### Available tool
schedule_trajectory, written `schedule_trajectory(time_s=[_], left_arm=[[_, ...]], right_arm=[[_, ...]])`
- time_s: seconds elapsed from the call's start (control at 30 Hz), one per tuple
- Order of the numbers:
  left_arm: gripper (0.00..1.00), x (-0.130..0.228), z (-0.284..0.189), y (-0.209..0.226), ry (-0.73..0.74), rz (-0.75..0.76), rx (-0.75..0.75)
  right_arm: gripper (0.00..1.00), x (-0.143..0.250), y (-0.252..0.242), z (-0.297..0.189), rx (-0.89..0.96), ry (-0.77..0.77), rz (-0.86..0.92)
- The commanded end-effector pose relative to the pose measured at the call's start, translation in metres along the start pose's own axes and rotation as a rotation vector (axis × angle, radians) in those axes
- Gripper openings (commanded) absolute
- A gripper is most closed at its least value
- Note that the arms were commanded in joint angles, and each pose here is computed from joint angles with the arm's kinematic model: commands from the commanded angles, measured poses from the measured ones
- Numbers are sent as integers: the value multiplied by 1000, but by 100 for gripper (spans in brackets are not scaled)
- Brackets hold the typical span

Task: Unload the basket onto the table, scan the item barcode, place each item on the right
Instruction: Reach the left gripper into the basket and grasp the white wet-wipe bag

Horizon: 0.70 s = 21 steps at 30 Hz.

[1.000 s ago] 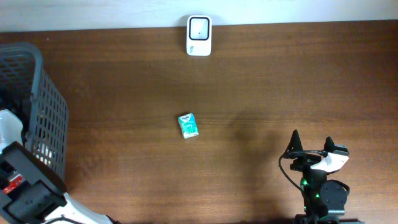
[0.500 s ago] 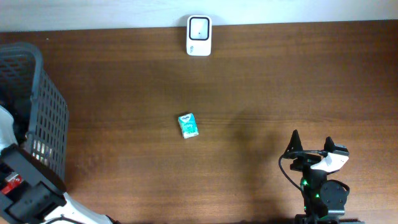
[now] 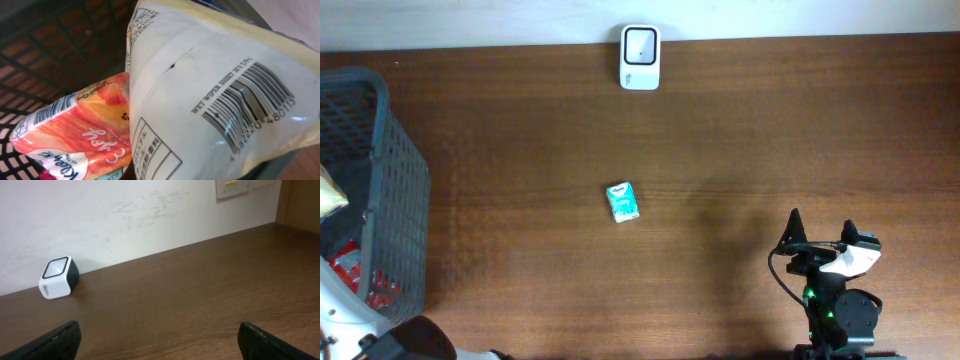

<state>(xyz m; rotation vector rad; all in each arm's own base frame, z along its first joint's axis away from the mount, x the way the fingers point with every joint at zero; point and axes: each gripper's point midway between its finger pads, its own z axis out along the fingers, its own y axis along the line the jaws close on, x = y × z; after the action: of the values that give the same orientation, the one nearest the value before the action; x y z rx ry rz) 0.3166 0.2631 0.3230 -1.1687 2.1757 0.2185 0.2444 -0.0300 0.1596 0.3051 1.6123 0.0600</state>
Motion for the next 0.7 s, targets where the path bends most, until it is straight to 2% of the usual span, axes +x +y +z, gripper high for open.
schedule_trajectory(time_s=[0.0, 0.2, 0.33, 0.67], left_arm=[[0, 10, 10, -14, 62, -1, 75], [0, 20, 12, -10, 105, -3, 62], [0, 23, 24, 0, 128, 0, -3], [0, 51, 96, 24, 300, -7, -170]], right_arm=[[99, 3, 1, 0, -5, 7, -5], [99, 3, 1, 0, -5, 7, -5], [99, 3, 1, 0, -5, 7, -5], [99, 3, 1, 0, -5, 7, -5]])
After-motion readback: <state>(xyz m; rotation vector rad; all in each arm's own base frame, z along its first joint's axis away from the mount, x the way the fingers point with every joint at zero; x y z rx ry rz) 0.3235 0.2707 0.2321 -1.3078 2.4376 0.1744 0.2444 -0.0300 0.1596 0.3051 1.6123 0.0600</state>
